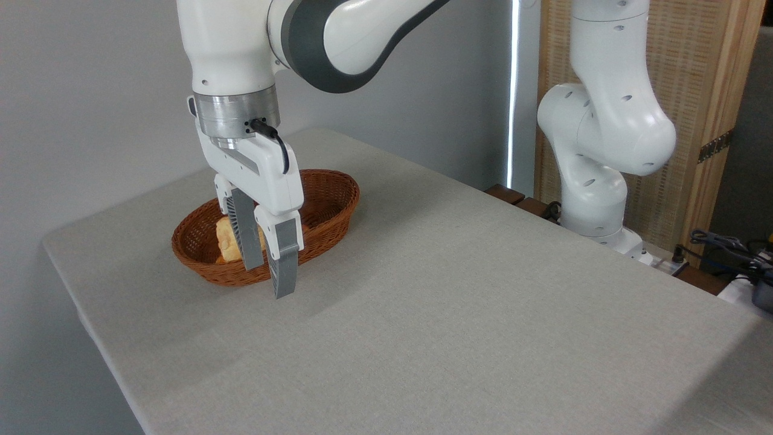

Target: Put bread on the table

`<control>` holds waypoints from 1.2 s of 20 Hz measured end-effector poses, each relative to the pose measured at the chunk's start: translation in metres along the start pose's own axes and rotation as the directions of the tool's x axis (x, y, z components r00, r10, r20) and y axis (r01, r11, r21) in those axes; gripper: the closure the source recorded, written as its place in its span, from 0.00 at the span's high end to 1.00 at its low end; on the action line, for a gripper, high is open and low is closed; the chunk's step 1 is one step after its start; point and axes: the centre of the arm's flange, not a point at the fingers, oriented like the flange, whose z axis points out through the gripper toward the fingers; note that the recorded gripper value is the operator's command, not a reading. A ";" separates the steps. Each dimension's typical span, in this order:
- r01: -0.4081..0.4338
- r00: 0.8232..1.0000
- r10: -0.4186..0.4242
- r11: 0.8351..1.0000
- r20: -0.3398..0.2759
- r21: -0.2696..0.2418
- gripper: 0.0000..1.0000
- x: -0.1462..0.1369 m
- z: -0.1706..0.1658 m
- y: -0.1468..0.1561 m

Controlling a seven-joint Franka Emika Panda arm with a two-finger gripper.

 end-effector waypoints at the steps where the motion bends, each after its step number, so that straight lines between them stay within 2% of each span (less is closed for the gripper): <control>1: 0.001 1.000 -0.001 1.000 0.000 0.000 1.00 0.000 0.000 0.000; 8: 0.000 1.000 0.000 1.000 -0.002 -0.004 1.00 0.001 0.000 0.001; 11: 0.000 1.000 -0.001 1.000 -0.016 -0.021 1.00 0.005 0.000 0.006; 19: -0.015 0.992 0.001 0.994 -0.128 -0.109 1.00 0.036 -0.006 0.043; 24: -0.097 0.986 0.076 0.985 -0.148 -0.140 1.00 0.065 -0.003 0.090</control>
